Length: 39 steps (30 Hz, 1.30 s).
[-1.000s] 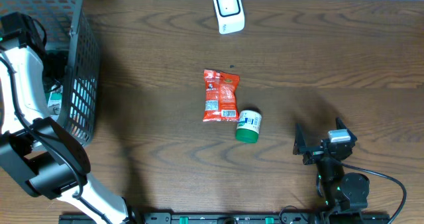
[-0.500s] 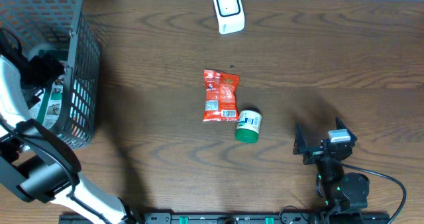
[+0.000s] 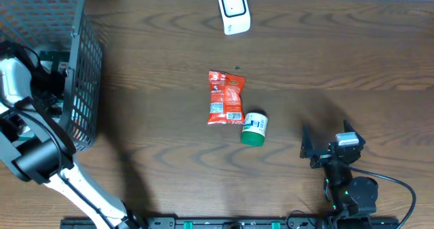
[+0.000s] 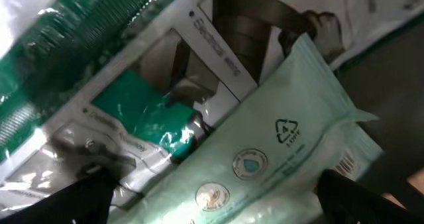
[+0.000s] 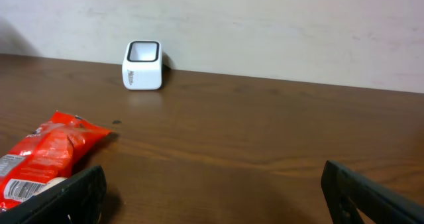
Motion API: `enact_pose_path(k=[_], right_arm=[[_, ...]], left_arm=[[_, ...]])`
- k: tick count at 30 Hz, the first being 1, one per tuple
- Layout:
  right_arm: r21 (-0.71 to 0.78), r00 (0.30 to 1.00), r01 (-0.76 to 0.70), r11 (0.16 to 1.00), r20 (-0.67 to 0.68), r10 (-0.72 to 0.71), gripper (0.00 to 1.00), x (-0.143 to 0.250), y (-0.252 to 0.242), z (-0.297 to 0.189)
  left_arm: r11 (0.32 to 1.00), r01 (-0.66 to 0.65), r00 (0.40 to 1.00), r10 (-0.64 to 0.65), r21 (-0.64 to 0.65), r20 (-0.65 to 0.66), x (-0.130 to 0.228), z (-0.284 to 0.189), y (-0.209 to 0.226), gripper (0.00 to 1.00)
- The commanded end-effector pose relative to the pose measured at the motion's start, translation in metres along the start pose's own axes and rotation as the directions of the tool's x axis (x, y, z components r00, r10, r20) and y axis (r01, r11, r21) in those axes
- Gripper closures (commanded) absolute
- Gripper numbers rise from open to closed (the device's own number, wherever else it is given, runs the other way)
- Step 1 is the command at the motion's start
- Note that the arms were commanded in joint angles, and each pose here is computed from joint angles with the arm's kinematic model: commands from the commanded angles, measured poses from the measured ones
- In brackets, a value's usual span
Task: Scan the item barcode
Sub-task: 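Reach the left gripper into the basket toward the mint-green wipes pack, then grasp the mint-green wipes pack with the left gripper and lift it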
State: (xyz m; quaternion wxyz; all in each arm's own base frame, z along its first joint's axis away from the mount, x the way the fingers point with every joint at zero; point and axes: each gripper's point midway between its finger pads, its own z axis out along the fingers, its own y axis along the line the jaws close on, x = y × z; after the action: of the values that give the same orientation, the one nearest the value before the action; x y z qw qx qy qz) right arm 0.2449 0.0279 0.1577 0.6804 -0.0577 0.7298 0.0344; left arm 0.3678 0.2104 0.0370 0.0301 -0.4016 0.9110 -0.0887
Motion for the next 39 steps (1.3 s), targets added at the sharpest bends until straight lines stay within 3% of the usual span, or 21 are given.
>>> enact_pose_path(k=[1,12,19,27,30,39], right_arm=[[-0.002,1.000,-0.017,1.000,0.000,0.017,0.01,0.000,0.000,0.000],[-0.002,1.000,-0.017,1.000,0.000,0.017,0.01,0.000,0.000,0.000],[-0.002,1.000,-0.017,1.000,0.000,0.017,0.01,0.000,0.000,0.000],[-0.002,1.000,-0.017,1.000,0.000,0.017,0.01,0.000,0.000,0.000],[-0.002,1.000,-0.017,1.000,0.000,0.017,0.01,0.000,0.000,0.000],[-0.001,1.000,-0.017,1.000,0.000,0.017,0.01,0.000,0.000,0.000]], left_arm=[[1.000,-0.010,0.999,0.011,0.013,-0.050,0.007,0.014,0.001,0.14],[0.997,-0.002,0.998,0.006,0.082,-0.055,0.007,0.006,-0.009,0.91],[0.996,-0.006,1.000,0.006,0.094,0.000,-0.002,-0.024,-0.013,0.93],[0.988,-0.050,0.967,0.011,0.149,0.255,-0.010,-0.120,-0.033,0.93],[0.981,-0.093,0.919,0.020,0.169,0.393,-0.003,-0.176,-0.042,0.93],[0.960,-0.177,0.760,-0.006,0.216,0.650,0.049,-0.299,-0.054,0.93]])
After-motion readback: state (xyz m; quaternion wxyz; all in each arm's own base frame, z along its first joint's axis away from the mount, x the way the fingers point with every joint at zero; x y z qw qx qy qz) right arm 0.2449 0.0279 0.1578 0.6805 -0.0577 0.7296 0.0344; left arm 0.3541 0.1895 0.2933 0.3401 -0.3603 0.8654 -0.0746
